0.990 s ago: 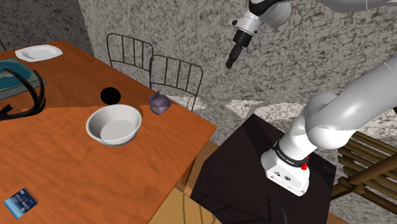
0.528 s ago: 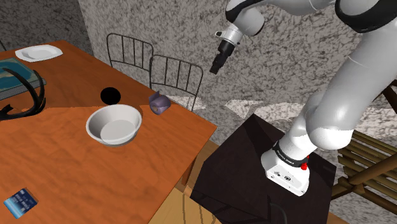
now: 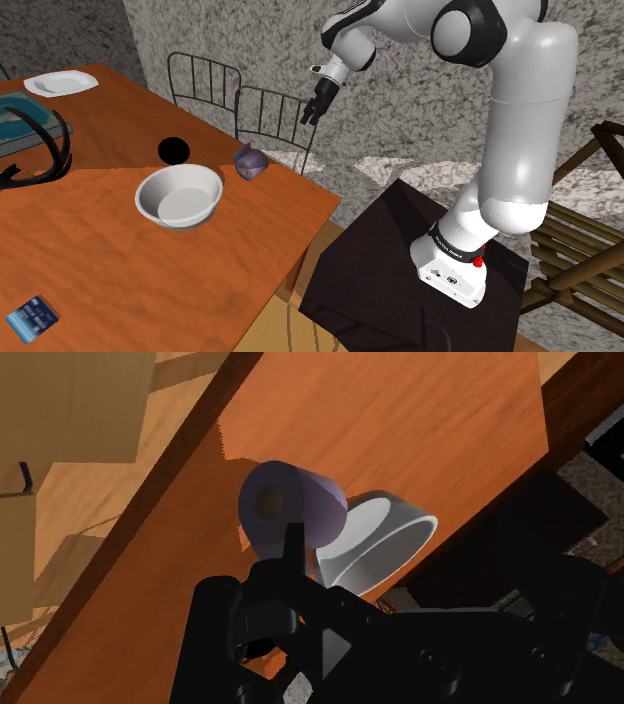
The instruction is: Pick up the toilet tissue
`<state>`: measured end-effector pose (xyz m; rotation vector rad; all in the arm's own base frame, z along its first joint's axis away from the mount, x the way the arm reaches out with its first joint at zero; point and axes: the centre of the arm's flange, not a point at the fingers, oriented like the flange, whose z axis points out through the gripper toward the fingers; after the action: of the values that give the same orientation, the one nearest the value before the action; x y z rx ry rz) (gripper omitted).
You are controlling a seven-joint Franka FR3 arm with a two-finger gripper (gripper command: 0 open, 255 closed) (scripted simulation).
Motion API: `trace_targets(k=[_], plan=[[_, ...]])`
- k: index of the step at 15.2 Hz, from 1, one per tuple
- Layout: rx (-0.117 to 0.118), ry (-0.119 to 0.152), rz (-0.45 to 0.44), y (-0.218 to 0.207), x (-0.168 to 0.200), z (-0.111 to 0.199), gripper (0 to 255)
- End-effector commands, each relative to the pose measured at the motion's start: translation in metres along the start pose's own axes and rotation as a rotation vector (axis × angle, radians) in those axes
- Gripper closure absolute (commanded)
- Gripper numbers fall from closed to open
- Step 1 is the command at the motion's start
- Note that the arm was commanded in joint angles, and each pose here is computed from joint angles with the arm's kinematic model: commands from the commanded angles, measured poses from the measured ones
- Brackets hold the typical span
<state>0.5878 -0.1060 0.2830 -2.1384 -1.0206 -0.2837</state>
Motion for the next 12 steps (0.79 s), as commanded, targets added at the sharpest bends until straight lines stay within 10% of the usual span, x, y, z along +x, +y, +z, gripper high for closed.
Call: trace_targets(k=[1,12], plan=[[0.056,0.025,-0.05,0.024,0.01,0.019,0],[0.348,0.142,-0.308,0.11,0.092,0.134,0]])
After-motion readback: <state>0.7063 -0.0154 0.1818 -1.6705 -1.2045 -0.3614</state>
